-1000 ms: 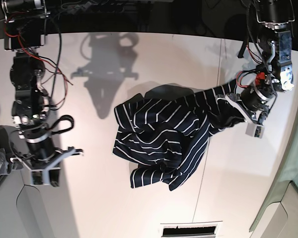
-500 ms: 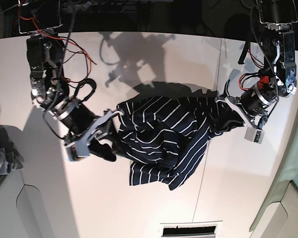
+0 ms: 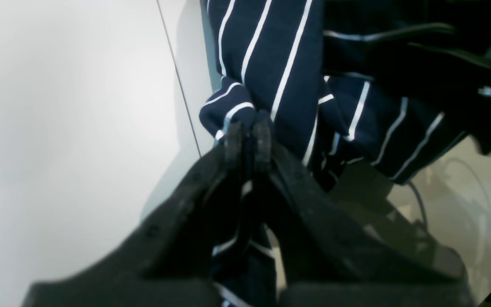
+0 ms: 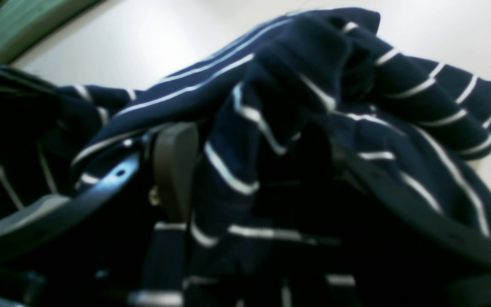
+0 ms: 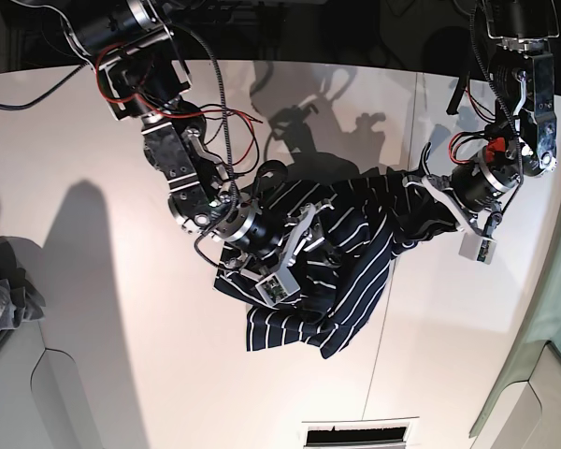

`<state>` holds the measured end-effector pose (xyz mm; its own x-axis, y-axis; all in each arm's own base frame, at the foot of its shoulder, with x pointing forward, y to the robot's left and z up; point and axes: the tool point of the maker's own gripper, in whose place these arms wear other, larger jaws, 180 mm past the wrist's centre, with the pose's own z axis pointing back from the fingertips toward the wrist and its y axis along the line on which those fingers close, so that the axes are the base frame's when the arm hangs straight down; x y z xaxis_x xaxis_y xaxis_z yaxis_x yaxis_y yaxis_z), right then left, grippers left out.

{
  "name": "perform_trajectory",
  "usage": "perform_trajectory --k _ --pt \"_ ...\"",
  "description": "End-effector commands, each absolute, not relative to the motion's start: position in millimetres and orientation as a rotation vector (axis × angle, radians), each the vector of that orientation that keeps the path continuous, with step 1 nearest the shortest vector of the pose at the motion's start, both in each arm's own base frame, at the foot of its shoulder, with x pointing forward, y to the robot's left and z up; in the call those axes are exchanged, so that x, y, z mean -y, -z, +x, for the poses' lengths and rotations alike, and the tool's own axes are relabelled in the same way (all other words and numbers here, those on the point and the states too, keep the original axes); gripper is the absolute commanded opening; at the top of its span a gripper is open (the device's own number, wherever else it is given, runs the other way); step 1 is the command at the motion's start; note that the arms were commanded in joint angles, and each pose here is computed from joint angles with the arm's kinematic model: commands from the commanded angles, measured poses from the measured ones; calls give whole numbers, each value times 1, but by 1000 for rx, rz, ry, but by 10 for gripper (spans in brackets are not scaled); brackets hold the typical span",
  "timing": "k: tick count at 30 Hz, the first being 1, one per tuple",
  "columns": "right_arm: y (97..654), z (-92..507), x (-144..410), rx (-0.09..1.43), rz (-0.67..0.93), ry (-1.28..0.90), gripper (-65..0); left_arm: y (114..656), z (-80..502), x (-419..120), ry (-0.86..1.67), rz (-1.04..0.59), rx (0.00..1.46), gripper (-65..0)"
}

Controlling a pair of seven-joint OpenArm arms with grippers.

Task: Layout the t-shirt on the table in an organized manner, then fold the t-shirt properly
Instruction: 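Lift the shirt and pull the grippers apart to stretch it out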

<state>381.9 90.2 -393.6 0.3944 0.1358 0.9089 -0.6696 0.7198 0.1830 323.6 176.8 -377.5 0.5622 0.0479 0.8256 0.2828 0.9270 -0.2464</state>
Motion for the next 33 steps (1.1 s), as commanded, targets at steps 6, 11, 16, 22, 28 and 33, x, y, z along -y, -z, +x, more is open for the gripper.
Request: perform_trajectory --k 6,11,16,22,28,33 --pt "376 393 -101 1160 585 -583 -650 362 331 -178 153 -384 1023 -650" --pt "371 399 -91 1206 521 -647 -650 362 332 -181 145 -374 1021 -650" --pt "322 424 -53 1352 446 -616 -650 351 340 -207 89 -327 1059 -650" --pt "251 433 31 1502 365 -566 -650 283 353 -278 18 -269 1206 -650" --pt "236 416 116 1498 319 -405 -650 236 343 -270 171 -369 1232 -650" --pt "299 381 148 1271 345 -263 -480 266 321 -257 166 -403 1149 -650"
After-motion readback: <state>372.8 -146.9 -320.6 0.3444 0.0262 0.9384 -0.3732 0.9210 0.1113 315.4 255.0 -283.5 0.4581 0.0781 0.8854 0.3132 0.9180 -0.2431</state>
